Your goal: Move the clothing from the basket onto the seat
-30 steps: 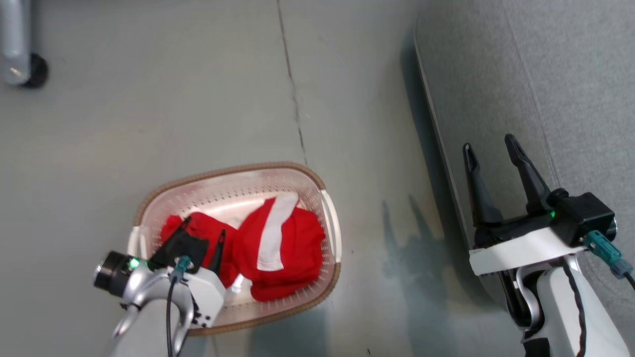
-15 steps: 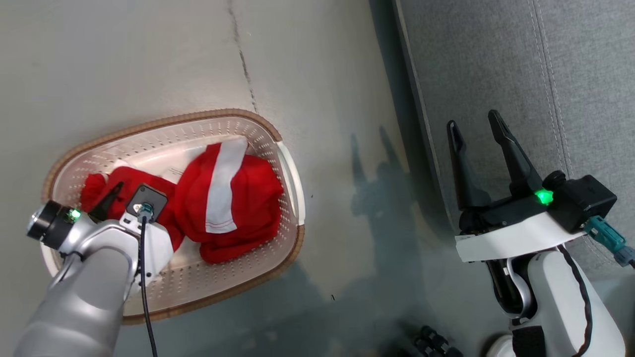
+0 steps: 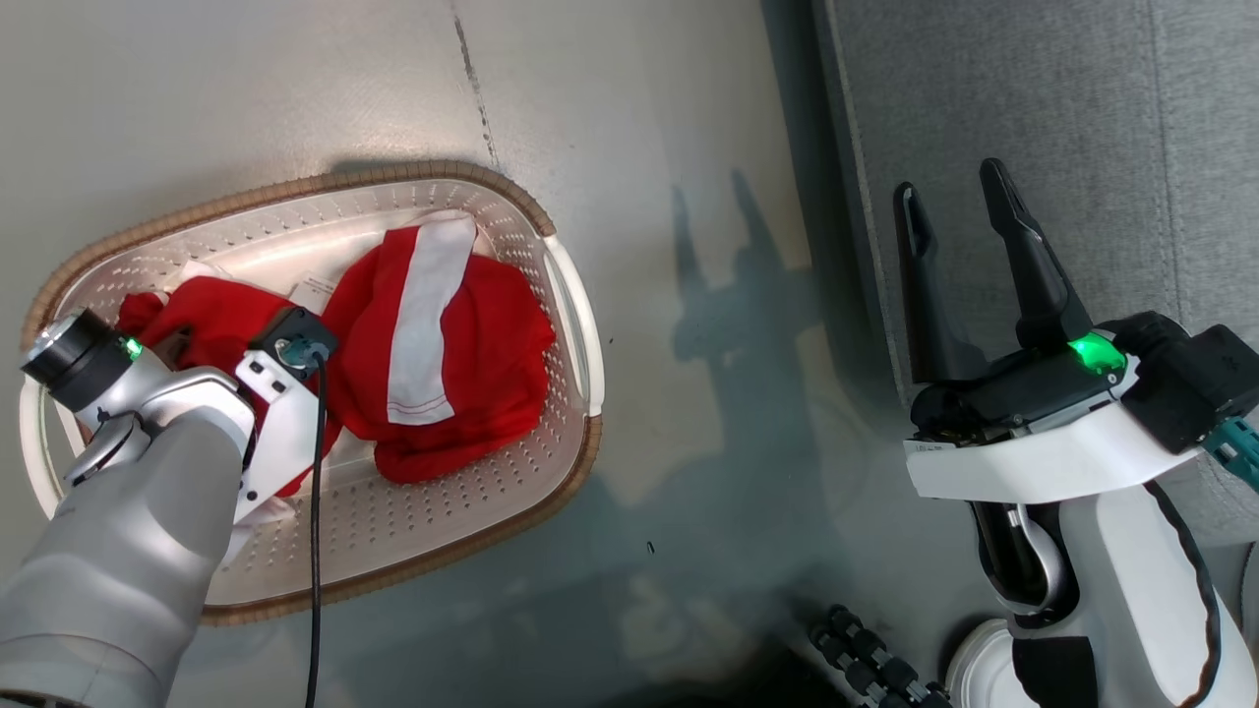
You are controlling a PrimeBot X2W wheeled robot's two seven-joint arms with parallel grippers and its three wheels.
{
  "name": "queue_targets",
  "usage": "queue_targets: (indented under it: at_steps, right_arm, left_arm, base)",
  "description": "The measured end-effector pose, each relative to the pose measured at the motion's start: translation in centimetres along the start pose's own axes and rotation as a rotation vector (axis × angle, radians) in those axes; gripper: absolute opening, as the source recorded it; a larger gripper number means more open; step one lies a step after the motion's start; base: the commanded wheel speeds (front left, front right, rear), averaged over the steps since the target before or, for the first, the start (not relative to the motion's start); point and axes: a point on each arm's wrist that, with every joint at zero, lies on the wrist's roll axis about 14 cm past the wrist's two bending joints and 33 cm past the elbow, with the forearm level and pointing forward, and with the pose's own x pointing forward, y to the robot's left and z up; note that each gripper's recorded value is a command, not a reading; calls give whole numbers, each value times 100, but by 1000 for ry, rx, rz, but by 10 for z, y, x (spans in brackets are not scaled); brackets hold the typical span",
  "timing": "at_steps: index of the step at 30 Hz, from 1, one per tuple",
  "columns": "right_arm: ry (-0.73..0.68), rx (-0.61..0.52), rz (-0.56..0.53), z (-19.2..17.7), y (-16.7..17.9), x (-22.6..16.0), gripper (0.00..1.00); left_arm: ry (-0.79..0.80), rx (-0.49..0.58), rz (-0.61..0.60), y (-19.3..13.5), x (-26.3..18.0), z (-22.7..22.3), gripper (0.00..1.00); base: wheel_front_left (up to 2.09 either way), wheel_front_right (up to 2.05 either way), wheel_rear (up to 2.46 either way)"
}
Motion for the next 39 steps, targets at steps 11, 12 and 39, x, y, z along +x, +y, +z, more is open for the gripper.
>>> queue_targets:
  at_steps: [11, 12, 39]
  right_arm:
    - [52, -10, 25, -27, 3, 11, 100]
    - [56, -11, 25, -29, 3, 12, 100]
    - [85, -38, 29, -39, 0, 13, 100]
  left_arm:
    - [73, 78, -88, -16, 29, 0, 100]
    - [75, 103, -93, -17, 32, 1, 100]
    - [166, 94, -160, -32, 50, -9, 0]
  base:
    - [0, 0, 0]
    - [0, 0, 0]
    - [0, 0, 0]
